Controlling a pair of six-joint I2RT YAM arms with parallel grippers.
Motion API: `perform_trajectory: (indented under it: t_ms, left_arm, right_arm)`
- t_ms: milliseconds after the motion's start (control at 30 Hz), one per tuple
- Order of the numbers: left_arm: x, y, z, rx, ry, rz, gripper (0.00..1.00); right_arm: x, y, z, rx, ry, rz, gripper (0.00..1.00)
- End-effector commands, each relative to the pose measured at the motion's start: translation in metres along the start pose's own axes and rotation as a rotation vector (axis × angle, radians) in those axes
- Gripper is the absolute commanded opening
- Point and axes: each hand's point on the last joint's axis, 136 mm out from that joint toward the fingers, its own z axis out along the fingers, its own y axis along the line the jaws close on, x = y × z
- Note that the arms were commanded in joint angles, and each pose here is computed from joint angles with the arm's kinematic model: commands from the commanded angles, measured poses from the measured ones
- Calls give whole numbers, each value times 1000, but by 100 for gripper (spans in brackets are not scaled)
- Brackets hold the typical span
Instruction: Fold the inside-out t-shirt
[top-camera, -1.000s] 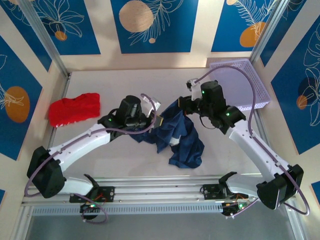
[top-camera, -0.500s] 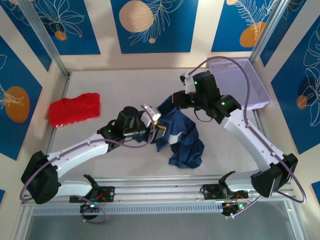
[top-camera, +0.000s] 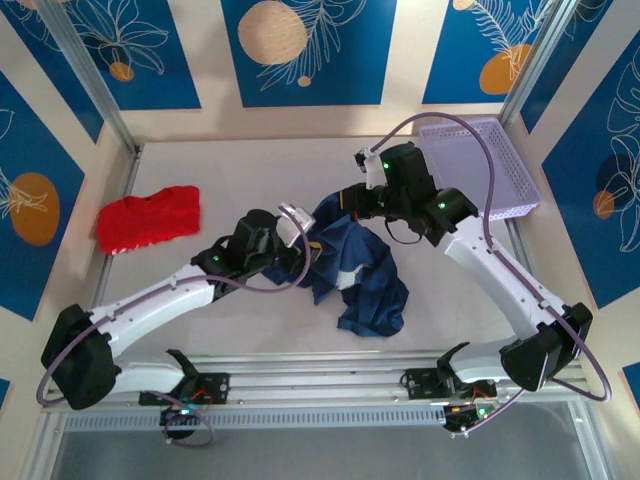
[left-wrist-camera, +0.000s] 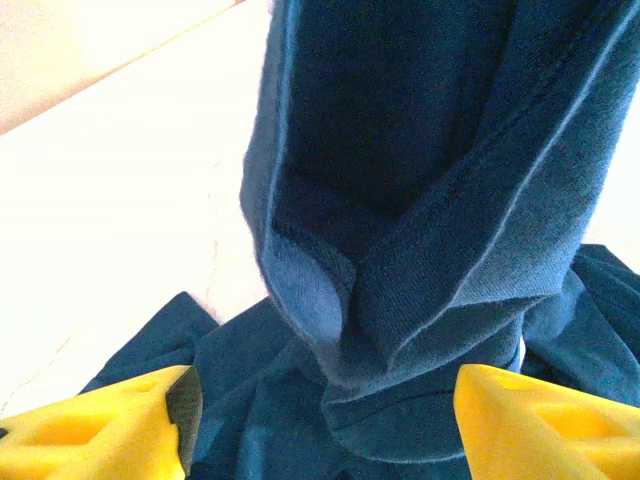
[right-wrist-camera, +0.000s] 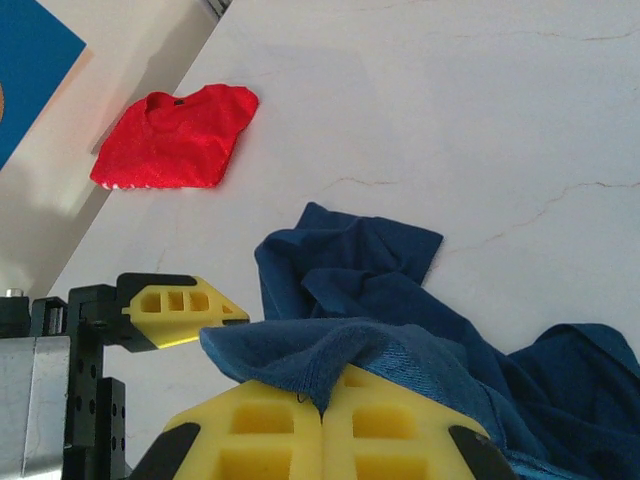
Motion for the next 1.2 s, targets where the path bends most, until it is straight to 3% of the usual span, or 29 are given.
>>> perform_trajectory:
  t_ms: [0, 100, 267, 500, 667, 967, 1167]
  left_arm:
    - [-8, 6, -16, 10, -30, 9, 69]
    - [-9, -3, -17, 76, -40, 18, 71]
    - [-16, 1, -11, 75, -47, 37, 80]
    - [-32, 0, 5, 114, -56, 38, 81]
    - [-38, -2, 14, 137, -62, 23, 66]
    - [-33, -3, 11, 171, -52, 10, 23]
    - [-31, -18, 0, 255, -62, 16, 10]
  right_arm:
    - [-11, 9, -6, -22, -24, -21, 0]
    - [-12, 11, -7, -28, -30, -24, 0]
    - [-11, 13, -6, -40, -27, -25, 0]
    - [-11, 13, -5, -42, -24, -28, 0]
    - [-10, 11, -5, -37, -23, -33, 0]
    - [-13, 7, -4, -30, -33, -33, 0]
    - [-14, 2, 1, -16, -28, -19, 0]
